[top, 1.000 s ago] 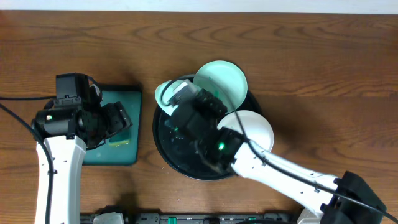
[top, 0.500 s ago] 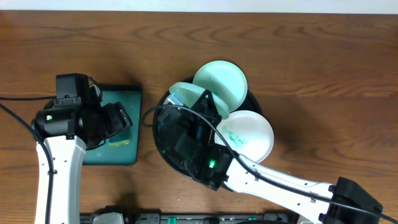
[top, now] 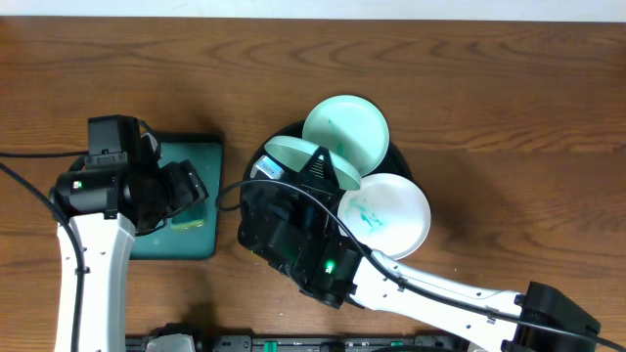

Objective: Clean dirty plates on tray and stack at the side
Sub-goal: 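Lift the held green plate with the right gripper toward the right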

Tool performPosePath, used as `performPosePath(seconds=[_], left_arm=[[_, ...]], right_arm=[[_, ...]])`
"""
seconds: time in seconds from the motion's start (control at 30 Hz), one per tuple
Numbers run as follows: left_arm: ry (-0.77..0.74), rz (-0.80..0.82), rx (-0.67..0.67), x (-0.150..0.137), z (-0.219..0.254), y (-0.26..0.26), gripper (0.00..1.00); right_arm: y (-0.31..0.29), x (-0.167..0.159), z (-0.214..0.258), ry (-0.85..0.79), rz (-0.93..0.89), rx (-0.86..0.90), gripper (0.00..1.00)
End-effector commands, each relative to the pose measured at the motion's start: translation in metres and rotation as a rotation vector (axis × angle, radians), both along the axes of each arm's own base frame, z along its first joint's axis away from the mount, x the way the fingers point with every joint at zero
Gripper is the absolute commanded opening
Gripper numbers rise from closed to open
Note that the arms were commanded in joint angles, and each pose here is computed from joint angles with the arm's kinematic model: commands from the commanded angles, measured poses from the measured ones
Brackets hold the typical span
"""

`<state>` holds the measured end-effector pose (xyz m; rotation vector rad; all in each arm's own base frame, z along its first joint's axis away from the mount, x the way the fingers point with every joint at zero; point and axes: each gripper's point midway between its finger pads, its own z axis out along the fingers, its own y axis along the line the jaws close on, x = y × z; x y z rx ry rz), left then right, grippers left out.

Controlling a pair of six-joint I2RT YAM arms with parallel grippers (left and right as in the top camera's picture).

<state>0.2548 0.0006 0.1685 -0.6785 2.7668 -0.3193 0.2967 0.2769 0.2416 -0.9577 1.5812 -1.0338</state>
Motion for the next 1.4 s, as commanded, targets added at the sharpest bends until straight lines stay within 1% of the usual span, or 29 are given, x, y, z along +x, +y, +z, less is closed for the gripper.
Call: performPosePath(seconds=[0.0,0.3,0.4,0.47,0.57,0.67,0.73,0.87,0.97,1.0,1.07,1.13,1.23,1.27,1.3,1.37], left_arm=[[0.016,0.0,-0.012,-0.003,-0.004,-0.002,0.8],[0.016,0.0,-0.012,-0.003,-0.004,-0.002,0.8],[0.016,0.0,-0.012,-0.003,-0.004,-0.002,0.8],[0.016,0.0,-0.012,-0.003,-0.004,-0.002,0.8],[0.016,0.0,-0.012,-0.003,-0.004,-0.002,0.8],[0.016,0.0,-0.012,-0.003,-0.004,-0.002,0.8],[0.016,0.0,-0.012,-0.003,-0.004,-0.002,0.8],[0.016,0.0,-0.012,-0.003,-0.004,-0.002,0.8],[0.016,0.0,-0.012,-0.003,-0.004,-0.002,0.8],[0.016,0.0,-0.012,-0.003,-0.004,-0.002,0.8],[0.015,0.0,-0.012,-0.003,-0.004,-0.002,0.8],[0.015,0.0,-0.012,-0.003,-0.004,-0.002,0.8],[0.016,0.0,-0.012,-0.003,-0.004,-0.002,0.8],[0.016,0.0,-0.012,-0.003,-0.004,-0.002,0.8],[0.016,0.0,-0.012,-0.003,-0.004,-0.002,0.8],[0.016,0.0,-0.012,-0.003,-0.004,-0.002,0.8]], right_arm=[[-0.005,-0.002,0.01,-0.027,-0.027,0.004,0.01],[-0.002,-0.002,0.007,-0.015,-0.009,0.013,0.01],[0.004,-0.001,0.002,0.007,0.024,0.059,0.01],[0.009,0.001,-0.005,0.036,0.049,0.119,0.01],[0.01,0.006,-0.025,0.109,0.047,0.333,0.01],[0.002,0.013,-0.061,0.268,-0.026,0.61,0.01],[-0.011,0.018,-0.087,0.392,-0.146,0.825,0.01],[-0.033,0.025,-0.118,0.635,-0.341,1.13,0.01],[-0.038,0.034,-0.114,0.819,-0.326,1.3,0.01],[-0.039,0.038,-0.107,0.88,-0.287,1.359,0.01],[-0.049,0.045,-0.087,0.948,-0.221,1.472,0.01],[-0.072,0.057,-0.072,0.934,-0.245,1.582,0.01],[-0.13,0.078,-0.066,0.834,-0.385,1.722,0.02],[-0.151,0.083,-0.068,0.796,-0.437,1.748,0.02],[-0.194,0.089,-0.076,0.727,-0.549,1.791,0.01],[-0.236,0.09,-0.085,0.665,-0.662,1.828,0.02]])
